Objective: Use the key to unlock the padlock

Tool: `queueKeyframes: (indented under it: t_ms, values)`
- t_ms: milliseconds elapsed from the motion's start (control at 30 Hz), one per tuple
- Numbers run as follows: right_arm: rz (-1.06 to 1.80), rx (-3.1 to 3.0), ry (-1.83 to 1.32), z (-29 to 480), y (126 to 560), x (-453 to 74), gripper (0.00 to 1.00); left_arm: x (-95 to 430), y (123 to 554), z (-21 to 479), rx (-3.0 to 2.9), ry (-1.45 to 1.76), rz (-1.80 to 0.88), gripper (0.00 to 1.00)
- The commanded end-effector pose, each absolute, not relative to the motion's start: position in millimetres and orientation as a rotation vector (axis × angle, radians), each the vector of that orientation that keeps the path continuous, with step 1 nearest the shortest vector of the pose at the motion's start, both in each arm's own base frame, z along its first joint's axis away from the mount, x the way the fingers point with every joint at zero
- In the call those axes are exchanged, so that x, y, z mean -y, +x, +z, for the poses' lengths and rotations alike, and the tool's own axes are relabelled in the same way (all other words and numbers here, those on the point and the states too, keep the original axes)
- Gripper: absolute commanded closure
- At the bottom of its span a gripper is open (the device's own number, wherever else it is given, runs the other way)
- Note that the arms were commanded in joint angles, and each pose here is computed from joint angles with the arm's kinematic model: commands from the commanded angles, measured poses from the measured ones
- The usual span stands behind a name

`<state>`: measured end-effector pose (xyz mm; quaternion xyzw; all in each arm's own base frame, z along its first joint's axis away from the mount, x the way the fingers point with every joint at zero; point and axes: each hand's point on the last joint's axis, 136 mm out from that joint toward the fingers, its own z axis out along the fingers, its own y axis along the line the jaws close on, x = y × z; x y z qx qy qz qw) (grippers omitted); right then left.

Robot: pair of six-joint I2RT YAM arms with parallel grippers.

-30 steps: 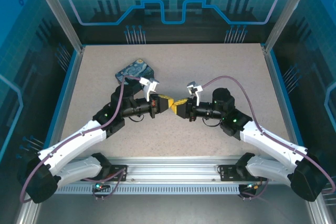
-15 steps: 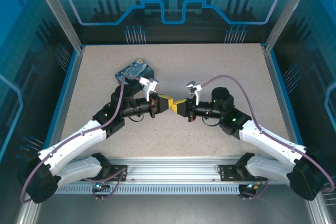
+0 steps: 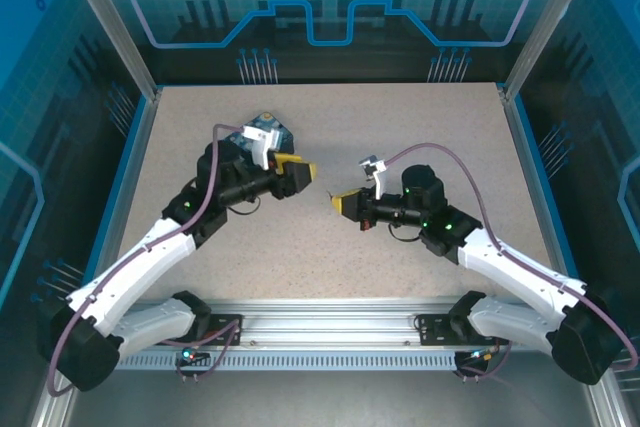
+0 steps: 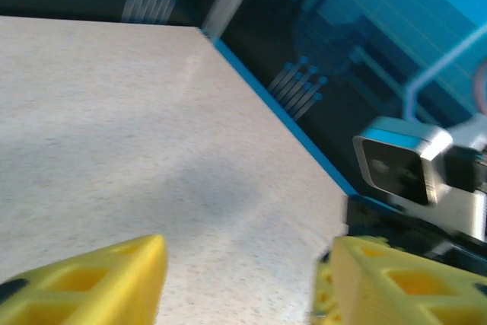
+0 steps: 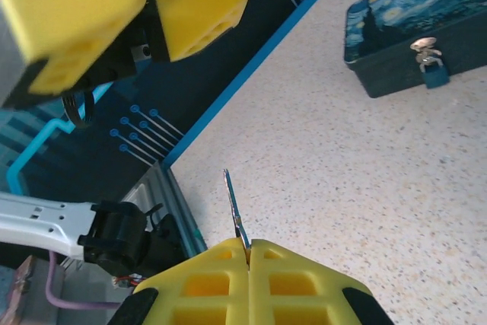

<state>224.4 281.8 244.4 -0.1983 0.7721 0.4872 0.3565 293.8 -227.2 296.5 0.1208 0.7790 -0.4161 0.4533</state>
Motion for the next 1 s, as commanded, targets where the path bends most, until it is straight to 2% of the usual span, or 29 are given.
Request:
queueKeyframes:
  t_ms: [0,100,300,633,967]
  values:
    - [1.174,-2.004,-0.469,243.0,230.0,-268.1,1.0,199.3,318.0,270.3,-2.051,0.168,-0.905,0.31]
    - [1.12,-2.02,-0.439,239.3,232.5,-260.2,1.0,178.2,342.3,239.3,-2.156,0.099,-0.768,0.2]
    - [1.065,-2.039,-0.407,233.8,234.0,-249.6,1.0,157.7,393.4,186.1,-2.305,0.054,-0.547,0.09]
    - [1.035,-2.093,-0.367,217.1,231.3,-240.4,1.0,161.1,473.8,143.8,-2.42,0.098,-0.407,0.07]
    - [1.016,-2.11,-0.349,213.4,230.8,-234.8,1.0,157.3,509.5,115.0,-2.514,0.127,-0.292,0.05]
